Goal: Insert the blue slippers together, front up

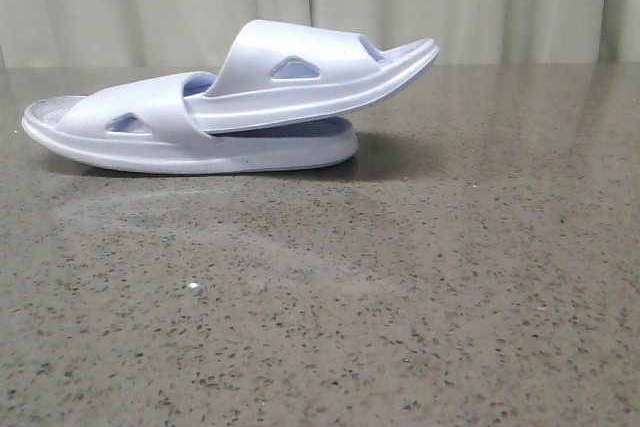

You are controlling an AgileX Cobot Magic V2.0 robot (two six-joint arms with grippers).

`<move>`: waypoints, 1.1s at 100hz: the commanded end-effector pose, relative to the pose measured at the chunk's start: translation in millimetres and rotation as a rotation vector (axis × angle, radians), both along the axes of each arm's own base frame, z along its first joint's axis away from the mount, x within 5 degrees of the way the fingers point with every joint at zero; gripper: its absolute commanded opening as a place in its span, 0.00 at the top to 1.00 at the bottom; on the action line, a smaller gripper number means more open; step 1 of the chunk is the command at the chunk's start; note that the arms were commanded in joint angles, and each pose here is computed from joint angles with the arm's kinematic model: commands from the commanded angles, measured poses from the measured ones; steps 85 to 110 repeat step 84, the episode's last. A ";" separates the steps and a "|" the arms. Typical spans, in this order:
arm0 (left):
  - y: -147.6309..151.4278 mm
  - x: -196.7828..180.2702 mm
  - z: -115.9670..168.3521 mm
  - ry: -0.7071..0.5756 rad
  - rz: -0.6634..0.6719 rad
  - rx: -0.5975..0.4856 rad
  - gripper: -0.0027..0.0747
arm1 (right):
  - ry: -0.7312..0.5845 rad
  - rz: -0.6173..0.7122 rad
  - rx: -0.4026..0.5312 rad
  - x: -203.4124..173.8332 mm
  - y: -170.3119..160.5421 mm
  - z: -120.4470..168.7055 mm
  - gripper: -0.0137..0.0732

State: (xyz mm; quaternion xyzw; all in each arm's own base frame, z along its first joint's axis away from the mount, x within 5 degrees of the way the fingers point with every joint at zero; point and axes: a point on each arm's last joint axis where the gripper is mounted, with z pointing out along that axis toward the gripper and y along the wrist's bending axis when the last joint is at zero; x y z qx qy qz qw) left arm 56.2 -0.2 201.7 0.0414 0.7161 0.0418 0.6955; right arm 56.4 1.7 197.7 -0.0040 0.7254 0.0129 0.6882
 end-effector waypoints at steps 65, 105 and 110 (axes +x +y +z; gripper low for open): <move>0.0 -2.2 5.9 -0.099 -0.004 -0.017 0.95 | -0.050 -0.008 -0.036 -0.8 -0.7 -1.7 0.95; 0.0 -2.2 5.9 -0.099 -0.004 -0.017 0.95 | -0.050 -0.008 -0.036 -0.8 -0.7 -1.7 0.95; 0.0 -2.2 5.9 -0.099 -0.004 -0.017 0.95 | -0.050 -0.008 -0.036 -0.8 -0.7 -1.7 0.95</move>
